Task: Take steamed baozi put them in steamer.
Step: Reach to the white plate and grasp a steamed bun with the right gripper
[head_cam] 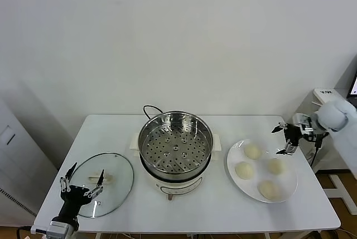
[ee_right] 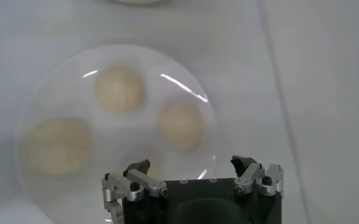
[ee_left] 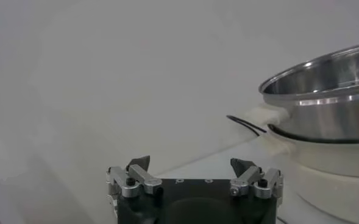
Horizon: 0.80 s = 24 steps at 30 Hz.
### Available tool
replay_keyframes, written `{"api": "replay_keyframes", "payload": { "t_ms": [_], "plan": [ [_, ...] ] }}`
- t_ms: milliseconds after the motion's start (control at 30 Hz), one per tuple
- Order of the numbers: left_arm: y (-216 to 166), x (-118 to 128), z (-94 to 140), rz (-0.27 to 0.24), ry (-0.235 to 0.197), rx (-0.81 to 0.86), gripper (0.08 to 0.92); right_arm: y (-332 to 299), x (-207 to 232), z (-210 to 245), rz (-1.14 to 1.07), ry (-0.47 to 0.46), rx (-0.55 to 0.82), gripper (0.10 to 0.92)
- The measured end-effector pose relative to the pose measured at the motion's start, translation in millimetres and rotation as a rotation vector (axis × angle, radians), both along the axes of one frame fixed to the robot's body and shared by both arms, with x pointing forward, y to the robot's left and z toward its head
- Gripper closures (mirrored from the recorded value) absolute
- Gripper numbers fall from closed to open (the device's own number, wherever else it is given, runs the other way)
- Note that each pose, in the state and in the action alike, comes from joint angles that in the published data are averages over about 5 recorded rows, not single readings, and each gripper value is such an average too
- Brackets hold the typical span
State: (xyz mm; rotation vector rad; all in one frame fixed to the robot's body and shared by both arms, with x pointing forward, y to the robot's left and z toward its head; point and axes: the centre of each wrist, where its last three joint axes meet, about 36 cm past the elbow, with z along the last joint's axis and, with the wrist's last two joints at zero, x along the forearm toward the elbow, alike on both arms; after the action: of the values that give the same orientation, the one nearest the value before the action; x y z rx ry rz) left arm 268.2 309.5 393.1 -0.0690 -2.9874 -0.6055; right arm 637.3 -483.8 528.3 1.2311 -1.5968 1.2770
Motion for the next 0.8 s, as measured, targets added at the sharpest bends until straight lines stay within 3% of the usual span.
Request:
{"api": "replay_keyframes", "payload": {
  "t_ms": [800],
  "plan": [
    [7.8, 5.6, 3.8, -0.006, -0.001, 0.024, 0.177, 56.1, 42.5, -69.7, 0.065, 0.047, -0.086, 0.201]
  ]
}}
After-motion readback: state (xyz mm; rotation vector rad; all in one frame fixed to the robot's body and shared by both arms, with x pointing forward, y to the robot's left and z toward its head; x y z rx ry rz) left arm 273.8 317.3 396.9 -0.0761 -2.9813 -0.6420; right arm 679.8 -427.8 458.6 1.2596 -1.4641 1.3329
